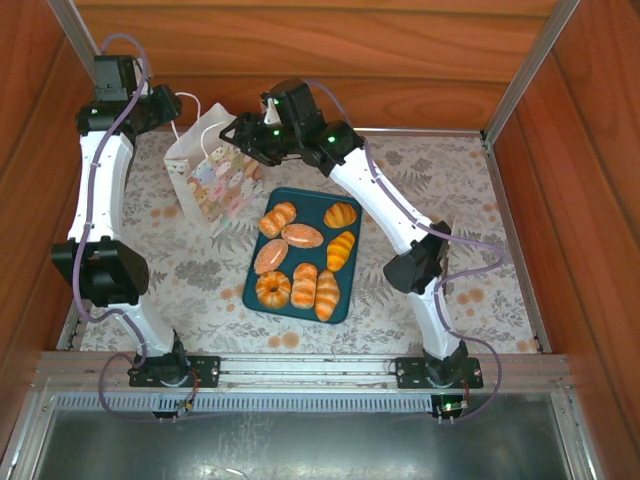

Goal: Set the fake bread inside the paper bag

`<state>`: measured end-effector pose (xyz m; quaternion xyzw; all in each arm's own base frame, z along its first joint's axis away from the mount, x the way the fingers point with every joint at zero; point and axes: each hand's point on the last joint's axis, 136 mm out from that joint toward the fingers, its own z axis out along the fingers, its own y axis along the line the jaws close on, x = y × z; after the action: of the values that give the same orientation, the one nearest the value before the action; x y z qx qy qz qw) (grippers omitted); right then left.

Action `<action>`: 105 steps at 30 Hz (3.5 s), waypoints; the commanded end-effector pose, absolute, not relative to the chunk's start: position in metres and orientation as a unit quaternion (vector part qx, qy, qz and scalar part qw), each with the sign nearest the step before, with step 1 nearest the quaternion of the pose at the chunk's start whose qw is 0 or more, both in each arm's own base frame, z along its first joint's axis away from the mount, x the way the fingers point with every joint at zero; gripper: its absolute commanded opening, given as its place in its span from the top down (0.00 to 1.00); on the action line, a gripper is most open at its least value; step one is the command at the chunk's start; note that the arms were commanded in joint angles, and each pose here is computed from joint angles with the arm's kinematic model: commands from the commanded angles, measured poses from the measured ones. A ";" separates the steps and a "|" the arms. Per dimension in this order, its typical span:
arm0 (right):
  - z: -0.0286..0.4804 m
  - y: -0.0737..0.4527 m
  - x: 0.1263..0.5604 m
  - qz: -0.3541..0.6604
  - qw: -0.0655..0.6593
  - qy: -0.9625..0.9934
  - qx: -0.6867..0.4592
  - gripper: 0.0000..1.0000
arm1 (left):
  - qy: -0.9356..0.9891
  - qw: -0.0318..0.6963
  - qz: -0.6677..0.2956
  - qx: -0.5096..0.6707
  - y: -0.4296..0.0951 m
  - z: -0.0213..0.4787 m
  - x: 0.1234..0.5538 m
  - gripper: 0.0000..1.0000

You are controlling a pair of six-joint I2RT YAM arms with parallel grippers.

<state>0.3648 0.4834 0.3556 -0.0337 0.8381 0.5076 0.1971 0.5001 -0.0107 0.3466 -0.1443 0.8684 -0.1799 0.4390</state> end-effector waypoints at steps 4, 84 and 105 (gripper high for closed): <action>0.376 0.505 0.381 0.560 0.219 0.798 -0.033 0.31 | 0.866 0.435 -0.204 -0.135 -0.018 0.351 0.501 0.78; 0.369 0.445 0.384 0.572 0.154 0.805 -0.031 0.88 | 0.816 0.445 -0.197 -0.312 0.014 0.339 0.399 1.00; 0.369 0.351 0.353 0.463 0.227 0.855 -0.056 0.25 | 0.817 0.453 -0.199 -0.296 0.012 0.345 0.393 0.48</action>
<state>0.3673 0.3929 0.3565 -0.0383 0.8434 0.5044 0.1812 0.3989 0.0123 0.3274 -0.3076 0.8248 -0.1906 0.4345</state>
